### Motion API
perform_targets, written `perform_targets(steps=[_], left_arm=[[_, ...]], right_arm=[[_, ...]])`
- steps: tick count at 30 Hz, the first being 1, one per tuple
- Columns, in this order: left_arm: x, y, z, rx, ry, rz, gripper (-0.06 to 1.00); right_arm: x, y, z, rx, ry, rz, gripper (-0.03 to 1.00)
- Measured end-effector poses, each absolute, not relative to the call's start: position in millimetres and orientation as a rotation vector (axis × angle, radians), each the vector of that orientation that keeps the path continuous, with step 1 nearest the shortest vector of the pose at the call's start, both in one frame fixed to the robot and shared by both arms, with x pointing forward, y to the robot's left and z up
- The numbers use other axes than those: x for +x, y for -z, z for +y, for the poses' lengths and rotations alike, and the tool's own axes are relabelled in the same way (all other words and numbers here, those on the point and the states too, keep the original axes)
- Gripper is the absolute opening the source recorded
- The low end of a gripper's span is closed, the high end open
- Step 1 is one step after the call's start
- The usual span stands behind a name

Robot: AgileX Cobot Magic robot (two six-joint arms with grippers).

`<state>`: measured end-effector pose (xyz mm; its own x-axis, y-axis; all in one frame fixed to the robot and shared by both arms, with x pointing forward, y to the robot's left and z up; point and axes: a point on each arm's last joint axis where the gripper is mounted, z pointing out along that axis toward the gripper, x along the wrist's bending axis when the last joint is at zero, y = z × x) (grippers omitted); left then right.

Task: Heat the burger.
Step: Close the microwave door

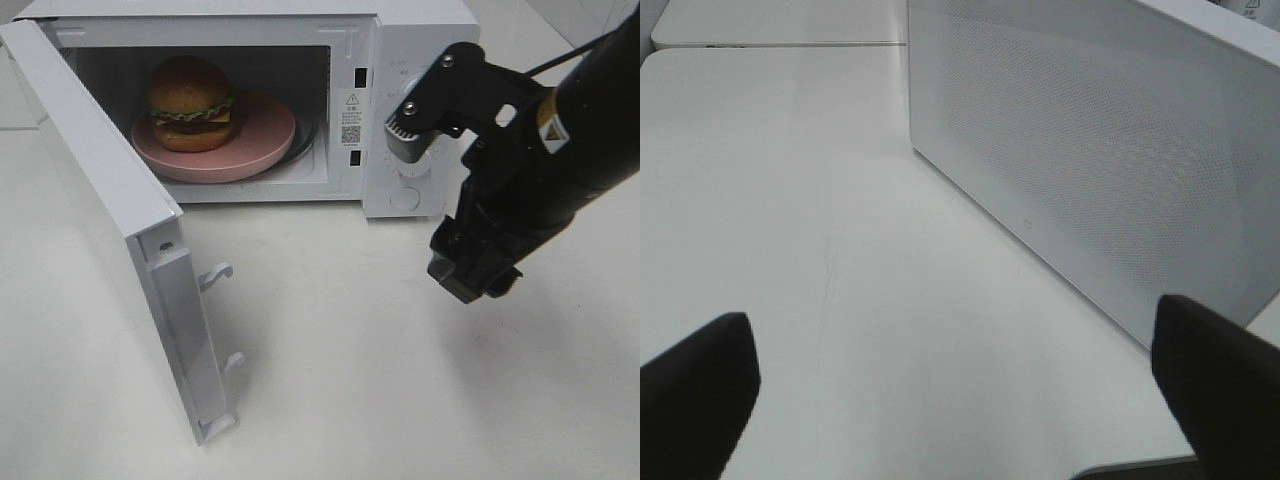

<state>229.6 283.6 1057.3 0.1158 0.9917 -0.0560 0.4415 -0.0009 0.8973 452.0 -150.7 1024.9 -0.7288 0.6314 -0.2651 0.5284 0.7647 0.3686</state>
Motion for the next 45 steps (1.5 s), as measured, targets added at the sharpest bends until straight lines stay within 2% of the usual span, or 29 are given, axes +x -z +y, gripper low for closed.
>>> perform_targets(steps=[14,27,36,45], left_arm=[[229.6,-1057.3,283.6,1.569,-0.841,1.446,0.99],[229.6,-1057.3,283.6,1.569,-0.841,1.446,0.99],[229.6,-1057.3,283.6,1.569,-0.841,1.446,0.99],[229.6,-1057.3,283.6,1.569,-0.841,1.446,0.99]], right_arm=[[391.0,-1053.8,-203.6,1.161,-0.292,2.521,0.77],[342.6,-1088.4,-243.6,1.25,-0.412,2.408,0.77],[314.3,-1086.6,-266.4,1.288,-0.512,2.337,0.77],[297.6,-1066.4,-292.6,1.51,-0.544,2.112,0.77]])
